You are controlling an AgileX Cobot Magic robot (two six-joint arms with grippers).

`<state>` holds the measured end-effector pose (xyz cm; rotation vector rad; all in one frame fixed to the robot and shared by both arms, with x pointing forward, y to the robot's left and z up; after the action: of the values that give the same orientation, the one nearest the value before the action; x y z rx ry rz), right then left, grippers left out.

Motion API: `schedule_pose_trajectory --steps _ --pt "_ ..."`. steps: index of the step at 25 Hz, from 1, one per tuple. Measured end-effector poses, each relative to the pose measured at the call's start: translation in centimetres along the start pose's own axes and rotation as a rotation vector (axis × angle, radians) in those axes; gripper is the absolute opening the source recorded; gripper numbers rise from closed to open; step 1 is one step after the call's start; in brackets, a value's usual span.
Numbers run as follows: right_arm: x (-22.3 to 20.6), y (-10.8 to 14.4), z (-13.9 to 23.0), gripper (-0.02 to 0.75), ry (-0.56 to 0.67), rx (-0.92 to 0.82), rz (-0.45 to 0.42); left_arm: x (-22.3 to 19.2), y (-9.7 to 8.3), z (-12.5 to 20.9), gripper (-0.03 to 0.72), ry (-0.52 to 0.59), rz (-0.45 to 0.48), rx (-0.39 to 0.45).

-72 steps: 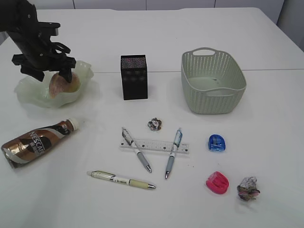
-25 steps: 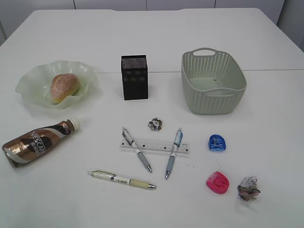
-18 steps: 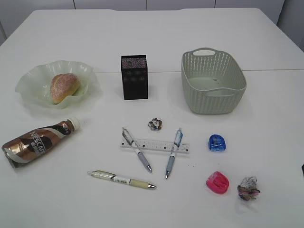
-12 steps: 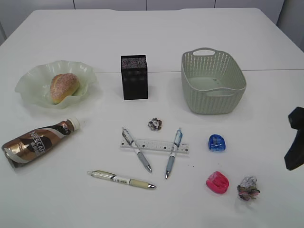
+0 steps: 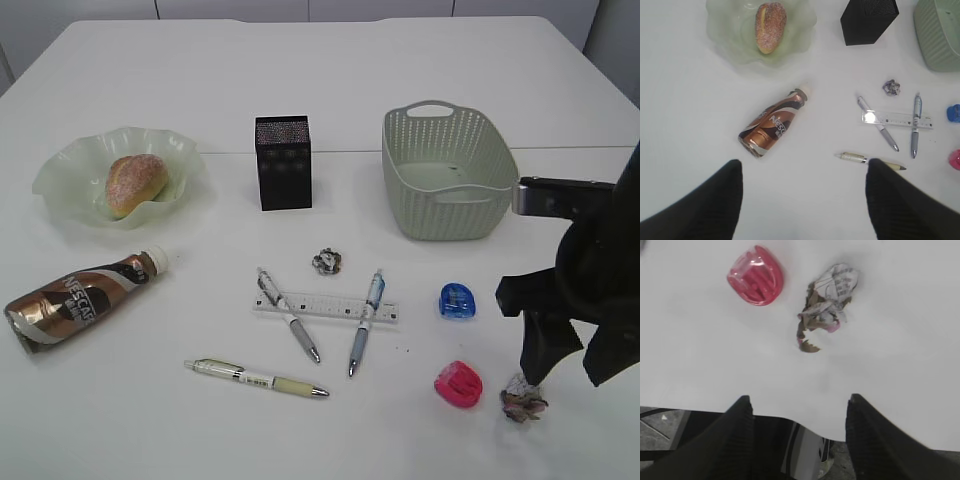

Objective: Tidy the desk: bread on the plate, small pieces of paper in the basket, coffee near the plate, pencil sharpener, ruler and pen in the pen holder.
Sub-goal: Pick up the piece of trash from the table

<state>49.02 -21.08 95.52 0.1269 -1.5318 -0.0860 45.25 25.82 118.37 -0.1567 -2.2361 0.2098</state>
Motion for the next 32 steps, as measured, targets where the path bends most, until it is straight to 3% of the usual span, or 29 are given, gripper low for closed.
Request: schedule_pose_trajectory --steps 9,32 --pt "-2.8 0.1 -2.3 0.428 -0.034 -0.040 -0.002 0.0 -0.3 0.0 0.559 0.004 0.021 0.007" --pt "-8.3 -1.1 -3.3 0.428 0.092 -0.036 0.072 0.0 -0.3 0.1 0.559 0.004 0.025 0.008"
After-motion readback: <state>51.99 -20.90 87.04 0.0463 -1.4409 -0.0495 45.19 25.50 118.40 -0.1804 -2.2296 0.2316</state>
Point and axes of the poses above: a point on each arm's last joint axis where the gripper is mounted, x pointing back along that axis away from the gripper, y along the wrist's bending axis when the last joint is at zero, z = x × y, the point moved 4 cm from there along -x, pointing out along that axis toward the gripper, and after that the axes turned 1 degree about x, right-handed, at the moved point
